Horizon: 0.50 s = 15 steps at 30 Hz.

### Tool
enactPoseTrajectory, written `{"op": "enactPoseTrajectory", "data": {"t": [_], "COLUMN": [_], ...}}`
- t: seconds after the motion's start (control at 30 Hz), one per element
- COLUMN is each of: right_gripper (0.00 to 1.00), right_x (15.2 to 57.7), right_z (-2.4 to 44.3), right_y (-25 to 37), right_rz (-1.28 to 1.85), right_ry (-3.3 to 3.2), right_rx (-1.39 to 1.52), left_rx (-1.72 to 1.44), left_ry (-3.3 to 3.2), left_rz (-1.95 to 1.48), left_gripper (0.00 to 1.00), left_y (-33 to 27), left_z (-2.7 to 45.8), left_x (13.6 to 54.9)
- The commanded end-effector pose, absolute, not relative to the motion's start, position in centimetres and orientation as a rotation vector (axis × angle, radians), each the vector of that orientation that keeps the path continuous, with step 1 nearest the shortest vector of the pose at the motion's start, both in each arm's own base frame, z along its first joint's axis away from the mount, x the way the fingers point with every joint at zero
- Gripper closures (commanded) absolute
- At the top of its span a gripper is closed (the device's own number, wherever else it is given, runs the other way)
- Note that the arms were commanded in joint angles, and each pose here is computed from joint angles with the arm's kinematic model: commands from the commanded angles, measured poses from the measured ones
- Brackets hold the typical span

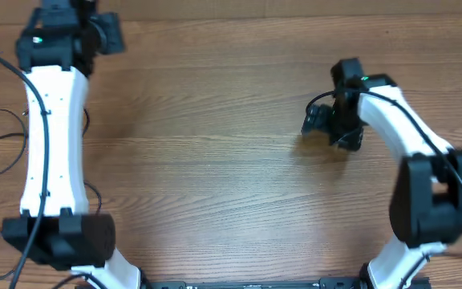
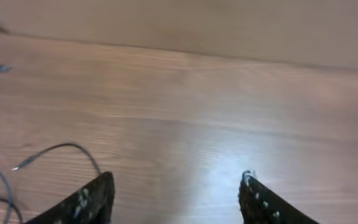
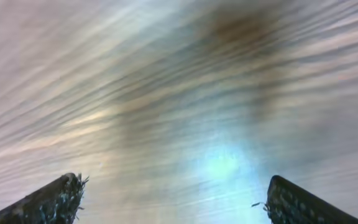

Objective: Untangle cables

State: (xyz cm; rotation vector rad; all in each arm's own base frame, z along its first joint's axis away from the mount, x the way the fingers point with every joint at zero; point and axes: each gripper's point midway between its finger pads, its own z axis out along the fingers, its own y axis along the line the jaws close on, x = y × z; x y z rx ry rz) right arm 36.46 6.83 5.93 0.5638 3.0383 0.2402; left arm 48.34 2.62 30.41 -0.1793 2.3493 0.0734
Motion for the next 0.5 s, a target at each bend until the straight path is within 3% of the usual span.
{"op": "enactPoseTrajectory", "data": {"t": [0.0, 0.27, 0.47], "right_gripper": [0.06, 0.00, 0.00], "right_x": [38.6, 31.2, 25.3], "right_z": [18.7, 35.7, 42.4], "right_y": [7.0, 6.0, 5.3], "right_rz": [0.306, 0.359, 0.398], "right_ry": [2.769, 2.511, 2.305], "right_rx": [0.337, 0.262, 0.223], "left_rx": [-0.026, 0.161, 0.212], "left_ry": [2.350, 2.385, 2.383], "left_rz": [-0.034, -0.182, -0.201], "left_gripper": [0.00, 0.00, 0.00], "left_y": [-3.4, -11.6, -13.5], "left_z": [32.9, 31.7, 31.6], "left_x": [45.5, 44.5, 44.0]}}
